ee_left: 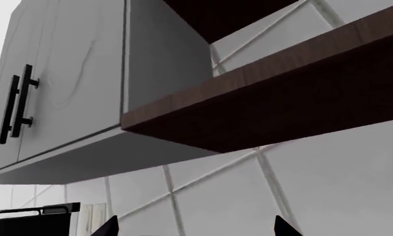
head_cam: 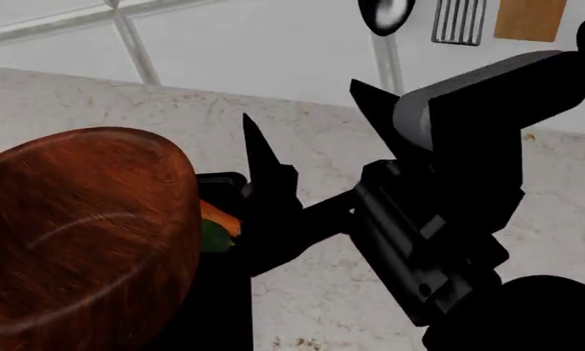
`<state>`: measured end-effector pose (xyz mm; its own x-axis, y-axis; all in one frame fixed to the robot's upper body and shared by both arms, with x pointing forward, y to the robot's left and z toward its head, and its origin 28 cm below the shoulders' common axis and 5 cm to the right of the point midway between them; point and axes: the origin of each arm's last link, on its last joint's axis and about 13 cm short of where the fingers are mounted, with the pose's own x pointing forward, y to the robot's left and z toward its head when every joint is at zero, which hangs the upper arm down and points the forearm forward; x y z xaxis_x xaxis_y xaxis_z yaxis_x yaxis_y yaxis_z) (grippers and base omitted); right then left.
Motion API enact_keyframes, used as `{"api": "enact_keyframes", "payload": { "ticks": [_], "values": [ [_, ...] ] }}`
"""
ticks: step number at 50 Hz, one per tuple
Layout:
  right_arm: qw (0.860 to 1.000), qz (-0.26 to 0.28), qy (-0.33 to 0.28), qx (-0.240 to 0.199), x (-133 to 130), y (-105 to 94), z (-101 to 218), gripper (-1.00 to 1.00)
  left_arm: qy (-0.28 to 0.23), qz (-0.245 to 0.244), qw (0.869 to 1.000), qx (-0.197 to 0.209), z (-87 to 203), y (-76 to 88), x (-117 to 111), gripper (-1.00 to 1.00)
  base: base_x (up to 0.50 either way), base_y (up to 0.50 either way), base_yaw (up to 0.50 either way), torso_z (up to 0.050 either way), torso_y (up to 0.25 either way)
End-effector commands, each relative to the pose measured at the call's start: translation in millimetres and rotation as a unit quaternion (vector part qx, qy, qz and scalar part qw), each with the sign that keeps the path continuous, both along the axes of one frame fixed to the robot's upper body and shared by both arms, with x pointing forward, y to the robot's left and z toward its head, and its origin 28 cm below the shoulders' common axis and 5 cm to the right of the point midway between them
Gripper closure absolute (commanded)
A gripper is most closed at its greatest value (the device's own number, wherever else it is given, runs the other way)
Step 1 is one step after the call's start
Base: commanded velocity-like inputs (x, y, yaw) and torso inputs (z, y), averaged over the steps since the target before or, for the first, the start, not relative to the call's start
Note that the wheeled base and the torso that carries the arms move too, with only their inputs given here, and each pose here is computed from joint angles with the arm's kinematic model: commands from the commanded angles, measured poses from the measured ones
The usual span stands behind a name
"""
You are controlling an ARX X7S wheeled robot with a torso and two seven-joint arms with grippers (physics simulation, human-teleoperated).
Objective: Place the two vegetables and bowl onto the tray for setting up a vegetable dip station.
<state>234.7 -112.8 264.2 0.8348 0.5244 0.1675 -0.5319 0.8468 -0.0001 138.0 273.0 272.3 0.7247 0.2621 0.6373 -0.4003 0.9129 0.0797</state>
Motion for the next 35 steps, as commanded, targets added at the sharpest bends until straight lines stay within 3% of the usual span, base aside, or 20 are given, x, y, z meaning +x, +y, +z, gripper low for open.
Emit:
{"api": "enact_keyframes", "payload": {
  "ticks": [1,25,33,35],
  "values": [
    [0.998,0.007,-0.057,0.023,-18,2.6,5,-1.0,-0.027,-0.02,0.999,-0.002,-7,-7.4,-9,-1.0,0.0,0.0,0.0,0.0,0.0],
    [0.99,0.001,-0.131,0.053,-39,7.7,8,-1.0,-0.058,-0.031,0.998,-0.015,-4,-9.2,-10,-1.0,0.0,0.0,0.0,0.0,0.0],
    [0.985,0.009,-0.156,0.076,-41,9.5,6,-1.0,-0.092,-0.037,0.994,-0.036,20,-9.4,-11,-1.0,0.0,0.0,0.0,0.0,0.0],
    [0.983,0.009,-0.167,0.081,-42,10.4,7,-1.0,-0.105,-0.043,0.993,-0.042,42,-8.6,-15,-1.0,0.0,0.0,0.0,0.0,0.0]
  ]
}}
